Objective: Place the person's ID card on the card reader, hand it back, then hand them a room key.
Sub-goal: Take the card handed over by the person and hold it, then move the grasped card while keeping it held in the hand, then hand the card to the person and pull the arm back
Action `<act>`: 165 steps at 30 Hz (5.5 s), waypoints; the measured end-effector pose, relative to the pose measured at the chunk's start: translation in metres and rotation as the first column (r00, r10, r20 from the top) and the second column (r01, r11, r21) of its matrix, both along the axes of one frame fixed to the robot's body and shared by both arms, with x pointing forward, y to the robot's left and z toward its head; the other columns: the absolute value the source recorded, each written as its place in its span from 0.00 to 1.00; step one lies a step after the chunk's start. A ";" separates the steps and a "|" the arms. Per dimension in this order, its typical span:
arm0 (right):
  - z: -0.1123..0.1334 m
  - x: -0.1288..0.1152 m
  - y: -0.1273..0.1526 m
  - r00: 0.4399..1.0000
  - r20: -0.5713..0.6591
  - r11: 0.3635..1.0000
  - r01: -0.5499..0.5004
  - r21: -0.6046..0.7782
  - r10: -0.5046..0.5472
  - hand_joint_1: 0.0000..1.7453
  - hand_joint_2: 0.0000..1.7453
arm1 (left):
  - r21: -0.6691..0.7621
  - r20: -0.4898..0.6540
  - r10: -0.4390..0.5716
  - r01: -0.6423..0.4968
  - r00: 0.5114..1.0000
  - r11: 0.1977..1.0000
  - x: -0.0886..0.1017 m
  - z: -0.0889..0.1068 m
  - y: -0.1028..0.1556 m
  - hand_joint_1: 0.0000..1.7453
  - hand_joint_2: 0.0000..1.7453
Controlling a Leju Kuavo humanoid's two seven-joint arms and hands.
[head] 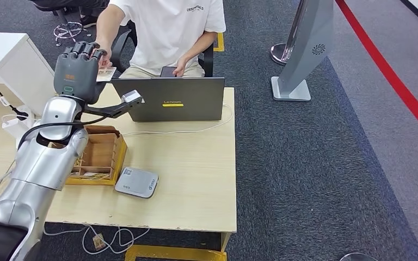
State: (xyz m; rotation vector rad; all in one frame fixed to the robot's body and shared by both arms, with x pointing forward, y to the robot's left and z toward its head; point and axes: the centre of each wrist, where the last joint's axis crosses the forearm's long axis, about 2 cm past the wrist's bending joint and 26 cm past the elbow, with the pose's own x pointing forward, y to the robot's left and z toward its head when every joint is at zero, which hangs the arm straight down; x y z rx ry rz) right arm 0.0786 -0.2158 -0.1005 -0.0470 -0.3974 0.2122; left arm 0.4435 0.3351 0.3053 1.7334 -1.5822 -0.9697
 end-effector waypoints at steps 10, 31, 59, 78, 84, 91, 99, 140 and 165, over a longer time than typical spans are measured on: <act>0.000 -0.001 -0.001 1.000 0.000 1.000 0.002 -0.009 -0.002 0.00 0.00 | -0.024 -0.025 -0.018 0.018 1.000 1.000 0.003 -0.005 -0.006 1.00 1.00; -0.002 -0.010 -0.002 0.998 0.004 0.997 0.067 -0.037 -0.067 0.00 0.00 | -0.087 -0.039 -0.339 0.335 0.940 0.938 -0.055 -0.055 -0.092 1.00 1.00; -0.005 -0.028 -0.006 0.985 -0.044 0.983 0.159 -0.089 -0.164 0.00 0.00 | -0.020 -0.256 -0.268 0.272 0.929 0.962 -0.213 -0.167 -0.097 1.00 1.00; -0.005 -0.028 -0.010 0.992 -0.060 0.989 0.105 -0.101 -0.111 0.00 0.00 | 0.007 -0.382 0.004 -0.001 0.924 1.000 -0.177 -0.208 -0.035 1.00 1.00; -0.005 -0.028 -0.011 0.992 -0.060 0.989 0.102 -0.104 -0.108 0.00 0.00 | 0.004 -0.394 0.015 -0.015 0.919 1.000 -0.176 -0.211 -0.033 1.00 1.00; -0.006 -0.028 -0.014 0.994 -0.080 0.993 0.072 -0.096 -0.080 0.00 0.00 | 0.001 -0.393 0.042 -0.046 0.919 0.999 -0.172 -0.216 -0.025 1.00 1.00; -0.006 -0.027 -0.014 0.995 -0.081 0.993 0.053 -0.105 -0.061 0.00 0.00 | 0.017 -0.489 0.084 -0.087 0.868 0.996 -0.176 -0.234 -0.027 1.00 1.00; -0.005 -0.024 -0.011 0.995 -0.066 0.990 -0.083 -0.113 0.076 0.00 0.00 | 0.148 0.236 -0.128 0.095 0.963 0.984 -0.103 -0.092 0.000 1.00 1.00; -0.003 -0.011 -0.009 0.990 -0.059 0.986 -0.134 -0.100 0.129 0.00 0.00 | 0.288 0.174 0.010 -0.061 0.985 0.956 -0.001 0.002 0.000 1.00 1.00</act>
